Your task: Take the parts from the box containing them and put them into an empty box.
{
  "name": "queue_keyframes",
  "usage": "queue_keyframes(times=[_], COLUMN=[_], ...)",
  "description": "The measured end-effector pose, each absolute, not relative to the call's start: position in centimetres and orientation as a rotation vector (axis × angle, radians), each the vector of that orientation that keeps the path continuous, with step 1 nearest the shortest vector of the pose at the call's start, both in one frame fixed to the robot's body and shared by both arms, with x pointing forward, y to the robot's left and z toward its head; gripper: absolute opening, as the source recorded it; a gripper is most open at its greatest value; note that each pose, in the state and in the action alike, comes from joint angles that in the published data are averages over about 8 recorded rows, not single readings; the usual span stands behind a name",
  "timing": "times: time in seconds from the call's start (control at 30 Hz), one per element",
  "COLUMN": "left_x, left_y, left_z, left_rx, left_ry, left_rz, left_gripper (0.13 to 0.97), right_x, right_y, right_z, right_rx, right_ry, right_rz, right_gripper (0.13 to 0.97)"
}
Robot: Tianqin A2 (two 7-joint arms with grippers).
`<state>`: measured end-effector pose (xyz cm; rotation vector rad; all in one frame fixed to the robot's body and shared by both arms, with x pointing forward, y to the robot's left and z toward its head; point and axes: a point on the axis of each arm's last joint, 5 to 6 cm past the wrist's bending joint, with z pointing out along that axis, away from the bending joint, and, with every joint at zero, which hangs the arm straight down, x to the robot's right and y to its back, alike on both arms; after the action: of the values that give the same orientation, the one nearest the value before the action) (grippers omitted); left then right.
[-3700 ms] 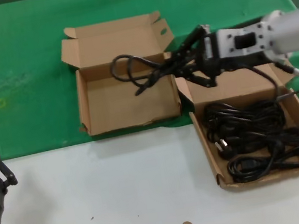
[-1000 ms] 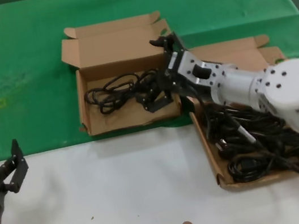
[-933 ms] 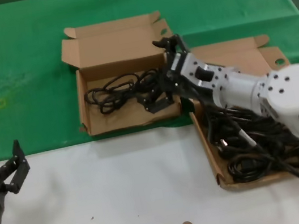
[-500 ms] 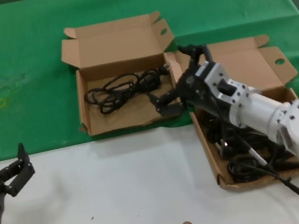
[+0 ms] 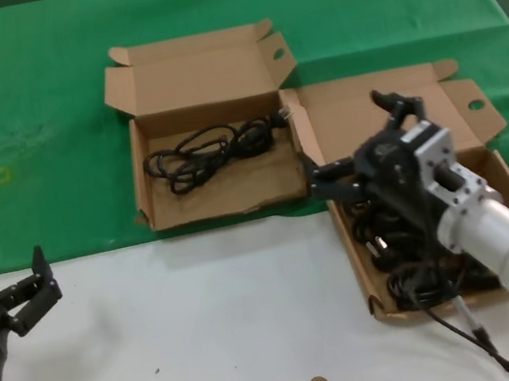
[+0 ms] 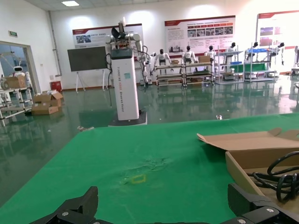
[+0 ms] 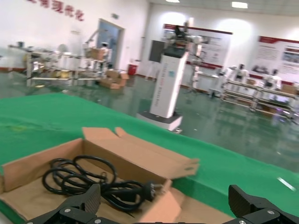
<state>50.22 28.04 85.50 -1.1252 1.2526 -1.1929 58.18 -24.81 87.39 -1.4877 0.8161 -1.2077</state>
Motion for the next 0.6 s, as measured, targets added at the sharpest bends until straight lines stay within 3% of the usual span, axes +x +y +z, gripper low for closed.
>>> queue_keyframes(times=[0.6], left_x=[50.2], left_y=[28.0], left_z=[85.5], left_rx=[-1.125], left_ry=[1.253], left_rz=[-1.193], left_gripper=[0.966], right_x=[52.0], right_y=[-27.5], right_z=[85.7], right_rx=[-1.297], right_ry=[1.086], right_rz=[-1.237], right_gripper=[0.966])
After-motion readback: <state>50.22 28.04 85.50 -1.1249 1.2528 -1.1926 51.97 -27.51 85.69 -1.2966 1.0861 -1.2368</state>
